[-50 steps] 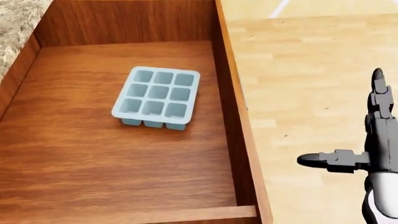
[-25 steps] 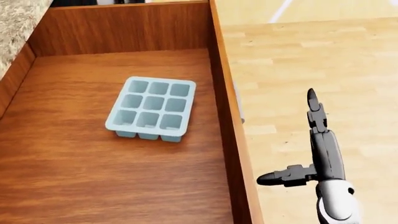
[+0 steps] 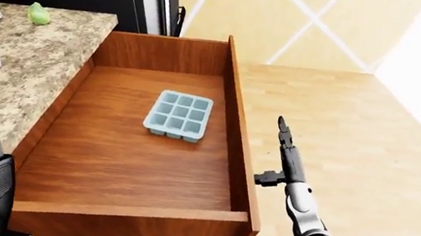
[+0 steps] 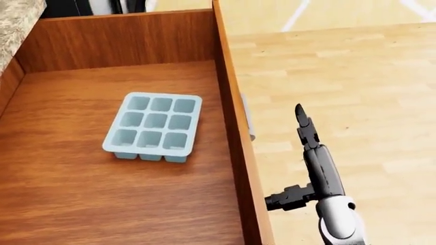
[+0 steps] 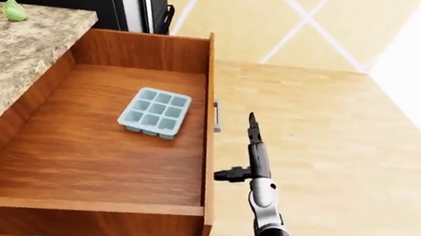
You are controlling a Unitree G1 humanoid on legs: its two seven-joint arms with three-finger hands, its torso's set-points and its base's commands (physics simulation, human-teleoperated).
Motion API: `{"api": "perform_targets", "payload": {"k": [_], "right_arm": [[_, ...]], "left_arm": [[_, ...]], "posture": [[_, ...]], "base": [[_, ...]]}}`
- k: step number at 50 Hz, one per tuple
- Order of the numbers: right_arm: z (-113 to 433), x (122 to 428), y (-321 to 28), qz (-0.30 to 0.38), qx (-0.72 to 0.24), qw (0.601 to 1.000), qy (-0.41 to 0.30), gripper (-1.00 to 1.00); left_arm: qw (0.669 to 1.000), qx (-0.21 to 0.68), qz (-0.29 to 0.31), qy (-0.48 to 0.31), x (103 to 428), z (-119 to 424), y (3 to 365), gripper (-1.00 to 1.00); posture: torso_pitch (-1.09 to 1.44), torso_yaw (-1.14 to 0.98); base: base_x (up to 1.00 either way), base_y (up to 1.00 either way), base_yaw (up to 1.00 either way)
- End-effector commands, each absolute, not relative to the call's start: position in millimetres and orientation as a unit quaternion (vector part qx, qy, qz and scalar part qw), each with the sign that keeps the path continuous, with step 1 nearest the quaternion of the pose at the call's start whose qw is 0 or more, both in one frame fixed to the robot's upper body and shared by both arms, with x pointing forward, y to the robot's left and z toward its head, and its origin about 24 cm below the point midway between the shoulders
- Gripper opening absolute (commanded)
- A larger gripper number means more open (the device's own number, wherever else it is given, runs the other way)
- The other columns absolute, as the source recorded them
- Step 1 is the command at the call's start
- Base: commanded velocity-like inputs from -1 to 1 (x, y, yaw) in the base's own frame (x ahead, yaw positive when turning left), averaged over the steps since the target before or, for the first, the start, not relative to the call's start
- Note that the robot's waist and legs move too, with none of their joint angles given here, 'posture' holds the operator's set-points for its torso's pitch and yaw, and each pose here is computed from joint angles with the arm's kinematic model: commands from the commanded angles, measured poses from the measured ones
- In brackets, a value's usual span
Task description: Close the right drawer.
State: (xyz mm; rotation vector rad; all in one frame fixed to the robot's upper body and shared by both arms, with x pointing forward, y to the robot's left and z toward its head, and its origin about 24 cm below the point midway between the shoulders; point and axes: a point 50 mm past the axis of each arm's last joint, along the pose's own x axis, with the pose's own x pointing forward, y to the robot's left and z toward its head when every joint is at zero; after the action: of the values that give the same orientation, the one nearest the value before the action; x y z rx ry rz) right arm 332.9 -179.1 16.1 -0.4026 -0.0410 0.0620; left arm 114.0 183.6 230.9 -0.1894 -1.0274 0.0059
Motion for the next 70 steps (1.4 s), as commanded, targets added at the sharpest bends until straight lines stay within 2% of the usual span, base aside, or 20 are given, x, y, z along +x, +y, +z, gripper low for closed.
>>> {"api": "perform_targets", "payload": {"k": [1,34,70], "right_arm": [[33,341,-163,0.064,-0.205,0.974,-0.071,1.00],[49,360,-119,0.139,-0.256,0.954,-0.073,1.00],[56,363,-80,0.193,-0.268,0.940,-0.081,1.00]], "left_arm": [[0.855,-0.088,-0.005,-0.511,108,237,183,1.00],[0.855,-0.088,-0.004,-0.511,108,238,184,1.00],[0.856,-0.088,-0.002,-0.509,109,237,183,1.00]], "posture": [[0.00,0.00],[0.00,0.00],[0.00,0.00]], "base": [[0.00,0.00,0.00],[0.00,0.00,0.00],[0.00,0.00,0.00]]}}
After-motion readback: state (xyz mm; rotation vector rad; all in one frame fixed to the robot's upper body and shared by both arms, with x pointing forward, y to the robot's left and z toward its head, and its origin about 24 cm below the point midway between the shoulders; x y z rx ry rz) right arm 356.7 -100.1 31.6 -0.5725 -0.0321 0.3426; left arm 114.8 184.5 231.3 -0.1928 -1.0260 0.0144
